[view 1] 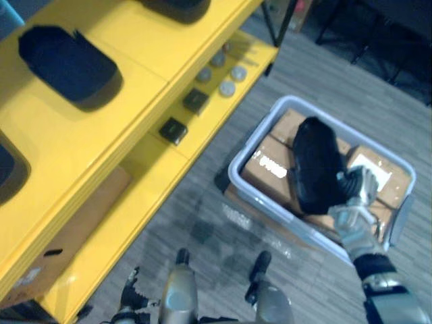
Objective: Walk over and take plastic housings, then place them on the shelf
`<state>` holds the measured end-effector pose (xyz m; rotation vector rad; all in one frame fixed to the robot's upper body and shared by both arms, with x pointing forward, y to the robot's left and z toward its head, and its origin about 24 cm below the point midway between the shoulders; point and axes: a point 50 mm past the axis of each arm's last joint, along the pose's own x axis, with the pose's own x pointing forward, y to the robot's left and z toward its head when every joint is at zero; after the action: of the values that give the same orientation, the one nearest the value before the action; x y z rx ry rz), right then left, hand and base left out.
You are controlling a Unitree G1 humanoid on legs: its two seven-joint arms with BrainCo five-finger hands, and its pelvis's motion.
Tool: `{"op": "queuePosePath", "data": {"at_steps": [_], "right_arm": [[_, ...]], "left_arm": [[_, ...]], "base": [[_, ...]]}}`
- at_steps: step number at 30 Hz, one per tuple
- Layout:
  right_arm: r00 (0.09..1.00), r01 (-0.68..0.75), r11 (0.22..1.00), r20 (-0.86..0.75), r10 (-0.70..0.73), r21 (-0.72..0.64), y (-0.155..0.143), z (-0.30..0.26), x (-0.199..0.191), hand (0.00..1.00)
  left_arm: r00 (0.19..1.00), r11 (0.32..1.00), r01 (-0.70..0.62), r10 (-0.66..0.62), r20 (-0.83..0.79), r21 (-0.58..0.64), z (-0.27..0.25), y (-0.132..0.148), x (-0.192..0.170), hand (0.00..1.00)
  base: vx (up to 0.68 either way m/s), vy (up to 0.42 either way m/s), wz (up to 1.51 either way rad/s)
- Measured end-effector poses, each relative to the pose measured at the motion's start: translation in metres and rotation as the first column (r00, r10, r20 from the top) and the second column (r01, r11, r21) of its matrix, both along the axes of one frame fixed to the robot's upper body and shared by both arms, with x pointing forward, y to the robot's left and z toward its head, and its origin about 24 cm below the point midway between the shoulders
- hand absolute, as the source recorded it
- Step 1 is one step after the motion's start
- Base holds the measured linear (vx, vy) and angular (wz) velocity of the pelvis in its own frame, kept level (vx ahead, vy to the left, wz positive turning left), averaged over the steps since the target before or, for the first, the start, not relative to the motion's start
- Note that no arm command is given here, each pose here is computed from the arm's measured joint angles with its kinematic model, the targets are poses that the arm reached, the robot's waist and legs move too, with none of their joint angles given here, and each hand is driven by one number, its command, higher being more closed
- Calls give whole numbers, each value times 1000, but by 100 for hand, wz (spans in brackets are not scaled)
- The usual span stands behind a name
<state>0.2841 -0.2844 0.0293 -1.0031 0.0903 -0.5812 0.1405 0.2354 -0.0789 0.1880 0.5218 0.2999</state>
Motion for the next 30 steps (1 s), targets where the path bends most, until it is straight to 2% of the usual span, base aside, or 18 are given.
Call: {"op": "queuePosePath", "data": {"at_steps": [1, 3, 5, 8, 12, 16, 20, 27, 30], "right_arm": [[1000, -10, 1000, -11, 10, 8, 5, -5, -1, 100], [999, -45, 999, 8, 45, 25, 18, -4, 3, 100], [995, -91, 996, 37, 91, 9, 30, -1, 5, 100], [989, -108, 994, 100, 109, -16, 38, 6, 8, 100], [966, -125, 992, 225, 127, -23, 51, 26, 14, 100], [867, -239, 967, 429, 254, -90, 76, 65, 18, 100], [748, -343, 932, 564, 349, -121, 98, 92, 15, 100], [625, -440, 881, 646, 439, -173, 115, 107, 6, 100], [613, -496, 848, 618, 492, -184, 127, 101, 5, 100]], "left_arm": [[986, 998, 32, -22, 167, -55, 23, -11, 31, 0], [923, 978, 120, -47, 383, -170, 59, -37, 82, 0], [893, 943, 183, -41, 449, -278, 72, -57, 103, 0], [885, 873, 280, -73, 460, -400, 77, -89, 119, 0], [912, 809, 304, -93, 401, -503, 68, -111, 123, 0], [899, 721, 360, -99, 427, -591, 83, -134, 139, 0], [883, 659, 410, -115, 455, -631, 97, -147, 152, 0], [895, 633, 418, -164, 415, -651, 93, -160, 153, 0], [897, 599, 425, -176, 406, -678, 88, -162, 151, 0]], "base": [[-32, -27, -1], [-52, -24, -13], [-96, -24, -22], [-104, -28, -22], [-32, -37, -29], [40, -39, -12], [54, 11, -23], [-3, 30, -7], [-83, -10, -1]]}}
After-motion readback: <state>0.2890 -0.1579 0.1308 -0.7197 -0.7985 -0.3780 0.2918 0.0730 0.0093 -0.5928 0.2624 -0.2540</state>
